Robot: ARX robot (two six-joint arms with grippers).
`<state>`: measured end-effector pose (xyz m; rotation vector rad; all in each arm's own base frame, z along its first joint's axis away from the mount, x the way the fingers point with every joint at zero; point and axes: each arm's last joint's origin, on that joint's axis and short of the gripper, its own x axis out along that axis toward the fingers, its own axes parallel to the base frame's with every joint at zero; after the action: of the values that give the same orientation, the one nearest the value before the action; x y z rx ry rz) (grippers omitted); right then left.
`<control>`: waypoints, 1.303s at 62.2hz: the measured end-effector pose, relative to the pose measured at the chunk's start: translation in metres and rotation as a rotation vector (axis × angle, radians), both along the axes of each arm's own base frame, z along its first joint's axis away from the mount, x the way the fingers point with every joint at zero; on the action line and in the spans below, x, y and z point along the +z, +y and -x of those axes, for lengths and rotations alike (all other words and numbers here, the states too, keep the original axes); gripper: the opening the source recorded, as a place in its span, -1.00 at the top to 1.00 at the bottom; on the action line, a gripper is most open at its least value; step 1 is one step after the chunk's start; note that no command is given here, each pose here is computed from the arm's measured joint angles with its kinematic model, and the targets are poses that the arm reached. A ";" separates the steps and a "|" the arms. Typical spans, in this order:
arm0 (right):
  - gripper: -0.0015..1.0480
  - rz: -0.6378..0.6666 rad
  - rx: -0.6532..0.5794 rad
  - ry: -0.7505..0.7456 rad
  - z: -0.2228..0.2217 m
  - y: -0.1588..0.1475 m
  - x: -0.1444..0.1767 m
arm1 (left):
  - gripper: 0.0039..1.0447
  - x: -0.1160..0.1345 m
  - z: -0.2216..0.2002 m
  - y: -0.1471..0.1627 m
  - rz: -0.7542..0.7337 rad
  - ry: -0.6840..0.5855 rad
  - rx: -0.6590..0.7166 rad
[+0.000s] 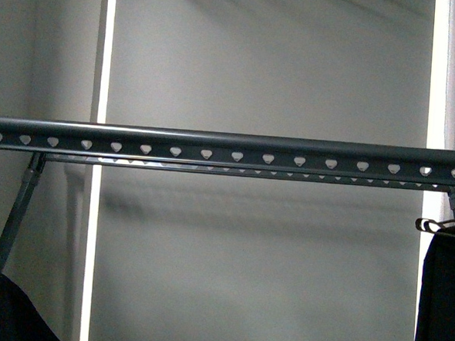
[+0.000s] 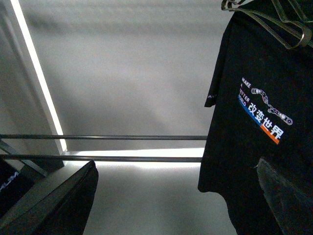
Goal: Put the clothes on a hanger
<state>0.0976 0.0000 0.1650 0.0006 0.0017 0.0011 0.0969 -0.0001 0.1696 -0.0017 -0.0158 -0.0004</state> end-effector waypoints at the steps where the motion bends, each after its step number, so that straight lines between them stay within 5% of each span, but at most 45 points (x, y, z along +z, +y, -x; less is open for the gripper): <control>1: -0.86 0.000 0.000 0.000 0.000 0.000 0.000 | -0.88 0.000 0.000 0.000 0.000 0.000 0.000; 21: -0.86 0.000 0.000 0.000 0.000 0.000 0.000 | -0.88 0.000 0.000 0.000 0.000 0.000 -0.001; 30: -0.86 0.000 0.003 0.000 0.000 0.000 0.000 | -0.88 0.011 -0.008 0.000 0.045 -0.037 -0.196; 47: -0.86 0.000 0.000 0.000 0.000 0.000 0.000 | -0.88 0.088 -0.121 0.007 0.648 0.163 0.172; 74: -0.86 0.000 0.000 0.000 0.000 0.000 0.000 | -0.88 0.110 -0.231 0.010 0.750 0.084 0.385; 81: -0.86 0.000 0.000 0.000 0.000 0.000 0.000 | -0.52 0.109 -0.246 0.012 0.737 0.119 0.422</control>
<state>0.0976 0.0000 0.1650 0.0006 0.0017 0.0008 0.3429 0.0120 0.2781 -0.7354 0.1041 0.4279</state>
